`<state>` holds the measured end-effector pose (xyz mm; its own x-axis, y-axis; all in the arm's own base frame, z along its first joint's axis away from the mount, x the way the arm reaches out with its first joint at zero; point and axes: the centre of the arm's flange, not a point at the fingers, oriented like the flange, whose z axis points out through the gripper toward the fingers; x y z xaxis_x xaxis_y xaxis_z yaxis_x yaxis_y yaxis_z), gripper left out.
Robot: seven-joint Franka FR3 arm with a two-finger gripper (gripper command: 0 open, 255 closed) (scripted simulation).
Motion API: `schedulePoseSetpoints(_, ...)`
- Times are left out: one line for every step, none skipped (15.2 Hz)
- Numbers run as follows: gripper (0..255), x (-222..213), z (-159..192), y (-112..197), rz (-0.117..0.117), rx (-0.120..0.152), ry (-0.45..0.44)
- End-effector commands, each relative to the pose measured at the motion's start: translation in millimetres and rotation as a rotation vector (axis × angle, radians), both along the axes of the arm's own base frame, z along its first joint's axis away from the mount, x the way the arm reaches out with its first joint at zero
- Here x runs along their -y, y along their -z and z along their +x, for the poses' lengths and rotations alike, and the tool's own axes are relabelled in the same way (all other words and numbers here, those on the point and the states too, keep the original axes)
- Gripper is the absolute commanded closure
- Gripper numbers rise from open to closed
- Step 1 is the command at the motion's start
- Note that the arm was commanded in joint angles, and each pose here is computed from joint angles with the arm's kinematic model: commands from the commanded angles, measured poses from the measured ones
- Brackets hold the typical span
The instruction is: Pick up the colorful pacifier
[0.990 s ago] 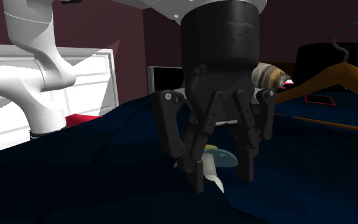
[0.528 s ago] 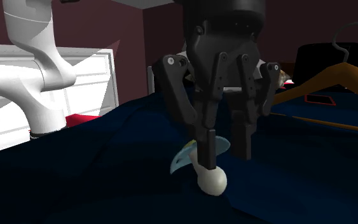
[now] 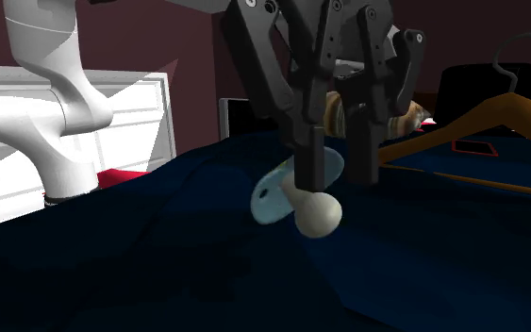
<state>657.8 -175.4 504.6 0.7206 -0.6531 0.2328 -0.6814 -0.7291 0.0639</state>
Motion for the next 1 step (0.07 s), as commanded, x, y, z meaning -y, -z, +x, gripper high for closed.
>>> schedulePoseSetpoints(255, -0.3, 0.5, -2.6, 0.000, 0.000, 0.000)
